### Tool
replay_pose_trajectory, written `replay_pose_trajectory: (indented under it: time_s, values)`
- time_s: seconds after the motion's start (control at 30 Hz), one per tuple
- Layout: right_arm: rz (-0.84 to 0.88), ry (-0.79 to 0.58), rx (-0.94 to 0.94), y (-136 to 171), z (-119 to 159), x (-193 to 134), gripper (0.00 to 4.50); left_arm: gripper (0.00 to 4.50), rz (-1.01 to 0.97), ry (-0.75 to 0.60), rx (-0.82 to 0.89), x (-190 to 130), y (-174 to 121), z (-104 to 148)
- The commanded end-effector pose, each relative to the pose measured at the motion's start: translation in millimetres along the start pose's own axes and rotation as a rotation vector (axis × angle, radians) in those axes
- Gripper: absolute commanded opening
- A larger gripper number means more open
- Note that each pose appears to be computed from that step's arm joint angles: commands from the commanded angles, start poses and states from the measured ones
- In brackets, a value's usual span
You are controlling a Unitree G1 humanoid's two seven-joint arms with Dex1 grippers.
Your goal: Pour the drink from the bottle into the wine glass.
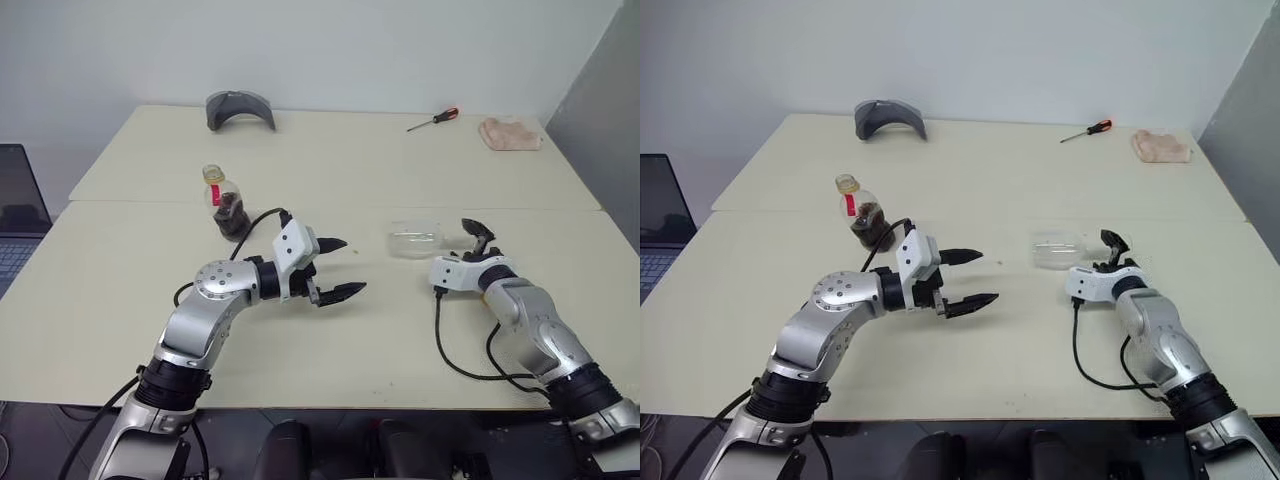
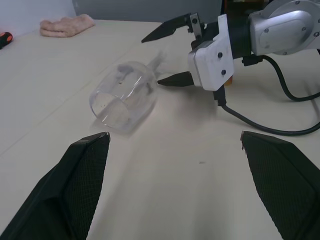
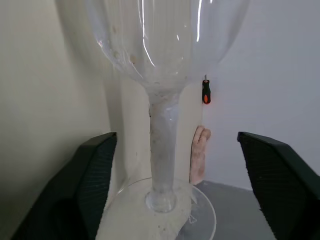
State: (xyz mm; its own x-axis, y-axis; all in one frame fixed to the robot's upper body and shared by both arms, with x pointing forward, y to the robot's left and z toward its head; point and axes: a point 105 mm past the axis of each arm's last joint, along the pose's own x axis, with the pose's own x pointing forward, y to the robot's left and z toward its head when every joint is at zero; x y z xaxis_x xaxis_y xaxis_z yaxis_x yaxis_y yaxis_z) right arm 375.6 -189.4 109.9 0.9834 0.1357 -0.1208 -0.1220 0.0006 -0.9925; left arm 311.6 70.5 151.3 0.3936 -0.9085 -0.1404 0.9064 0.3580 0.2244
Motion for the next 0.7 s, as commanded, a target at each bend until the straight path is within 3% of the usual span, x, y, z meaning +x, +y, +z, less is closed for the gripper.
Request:
replay_pose_trajectory:
  time_s: [0.03, 0.27, 0.3, 0.5, 0.6, 0.7]
  values:
    - [-0.046, -0.006, -0.027, -6.7, 4.6, 8.2, 2.91, 4.50, 0.006, -0.029, 0.038, 3.6, 1.8, 10.8]
    - [-0.107, 0.021, -0.020, -18.7, -2.1, 16.3, 0.30, 4.50, 0.024, -0.036, 0.028, 3.8, 3.3, 10.8]
    - [-0.124, 0.025, -0.015, -23.2, -3.9, 16.0, 0.10, 4.50, 0.028, -0.037, 0.026, 3.3, 3.6, 10.7]
    - [-0.227, 0.035, 0.018, -60.9, -12.8, 7.3, 0.10, 4.50, 0.106, -0.067, -0.002, -5.0, 10.8, 14.4]
    - [-0.278, -0.044, 0.250, -92.7, -1.5, -5.3, 0.10, 4.50, 0.193, -0.048, -0.033, -28.2, 20.8, 5.9]
    - [-0.256, -0.116, 0.499, -90.8, 12.4, -9.1, 0.10, 4.50, 0.199, -0.031, -0.063, -43.7, 19.5, 1.4]
